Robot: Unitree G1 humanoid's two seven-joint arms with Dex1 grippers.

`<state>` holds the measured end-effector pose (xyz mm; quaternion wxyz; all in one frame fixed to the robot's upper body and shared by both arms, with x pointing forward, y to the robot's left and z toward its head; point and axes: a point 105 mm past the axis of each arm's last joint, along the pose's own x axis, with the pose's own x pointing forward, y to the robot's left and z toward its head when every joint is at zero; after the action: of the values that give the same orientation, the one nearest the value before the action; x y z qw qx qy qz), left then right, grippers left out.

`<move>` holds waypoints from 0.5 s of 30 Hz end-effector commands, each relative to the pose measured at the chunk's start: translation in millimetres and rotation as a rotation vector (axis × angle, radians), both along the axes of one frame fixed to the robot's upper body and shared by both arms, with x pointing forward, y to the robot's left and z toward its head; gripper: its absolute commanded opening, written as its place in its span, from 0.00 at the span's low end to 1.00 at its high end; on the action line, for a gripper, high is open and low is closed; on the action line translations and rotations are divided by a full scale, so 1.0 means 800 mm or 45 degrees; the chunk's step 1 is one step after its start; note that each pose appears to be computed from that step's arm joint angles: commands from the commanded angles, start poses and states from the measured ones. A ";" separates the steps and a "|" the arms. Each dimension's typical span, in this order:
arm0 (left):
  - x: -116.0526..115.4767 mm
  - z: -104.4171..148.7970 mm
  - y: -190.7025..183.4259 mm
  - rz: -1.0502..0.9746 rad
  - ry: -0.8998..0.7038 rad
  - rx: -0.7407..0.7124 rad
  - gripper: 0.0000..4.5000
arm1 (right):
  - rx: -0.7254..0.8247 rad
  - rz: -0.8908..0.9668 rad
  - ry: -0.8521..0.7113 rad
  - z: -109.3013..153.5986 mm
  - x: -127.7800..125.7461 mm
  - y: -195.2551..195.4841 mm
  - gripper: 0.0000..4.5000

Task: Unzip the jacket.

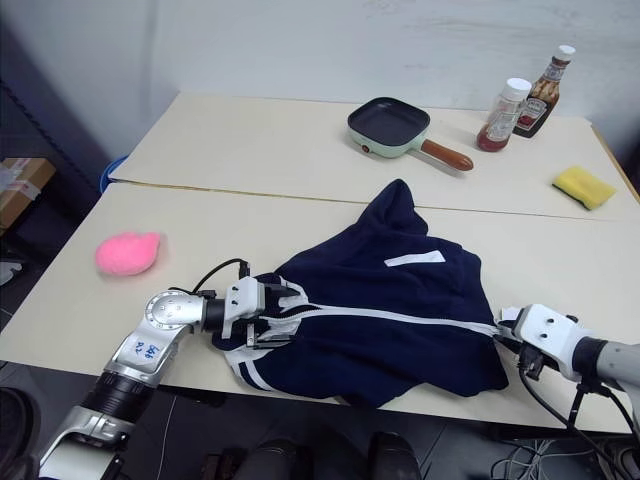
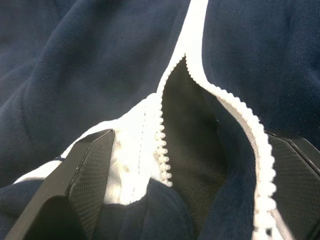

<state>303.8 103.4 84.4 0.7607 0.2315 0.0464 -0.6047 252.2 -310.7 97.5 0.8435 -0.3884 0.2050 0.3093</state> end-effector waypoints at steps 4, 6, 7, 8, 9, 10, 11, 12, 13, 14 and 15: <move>-0.008 -0.032 0.009 0.023 0.103 0.092 1.00 | -0.074 -0.072 0.016 0.005 -0.001 -0.022 0.01; -0.008 -0.033 0.008 0.022 0.103 0.090 1.00 | -0.091 -0.075 0.010 0.009 -0.002 -0.024 0.01; -0.008 -0.033 0.008 0.023 0.103 0.090 1.00 | -0.101 -0.075 -0.002 0.012 -0.001 -0.026 0.01; -0.008 -0.034 0.008 0.024 0.103 0.091 1.00 | -0.108 -0.078 -0.005 0.015 -0.002 -0.028 0.01; -0.008 -0.034 0.008 0.025 0.103 0.091 1.00 | -0.120 -0.090 -0.003 0.018 -0.003 -0.032 0.01; -0.008 -0.034 0.008 0.026 0.102 0.092 1.00 | -0.140 -0.101 0.003 0.023 -0.006 -0.038 0.01; -0.007 -0.034 0.008 0.030 0.102 0.091 1.00 | -0.152 -0.109 0.016 0.027 -0.010 -0.044 0.01; -0.007 -0.034 0.009 0.032 0.102 0.092 1.00 | -0.155 -0.106 0.021 0.031 -0.014 -0.047 0.01; -0.007 -0.035 0.009 0.033 0.103 0.092 1.00 | -0.153 -0.102 0.023 0.034 -0.017 -0.049 0.01; -0.007 -0.035 0.009 0.033 0.104 0.093 1.00 | -0.150 -0.120 0.028 0.036 -0.019 -0.054 0.01; -0.008 -0.036 0.008 0.028 0.106 0.094 1.00 | -0.177 -0.134 0.013 0.039 -0.020 -0.061 0.01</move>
<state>303.7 102.0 83.8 0.7610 0.2300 0.0452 -0.6049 236.6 -346.3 113.0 0.8271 -0.4182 0.2548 0.2759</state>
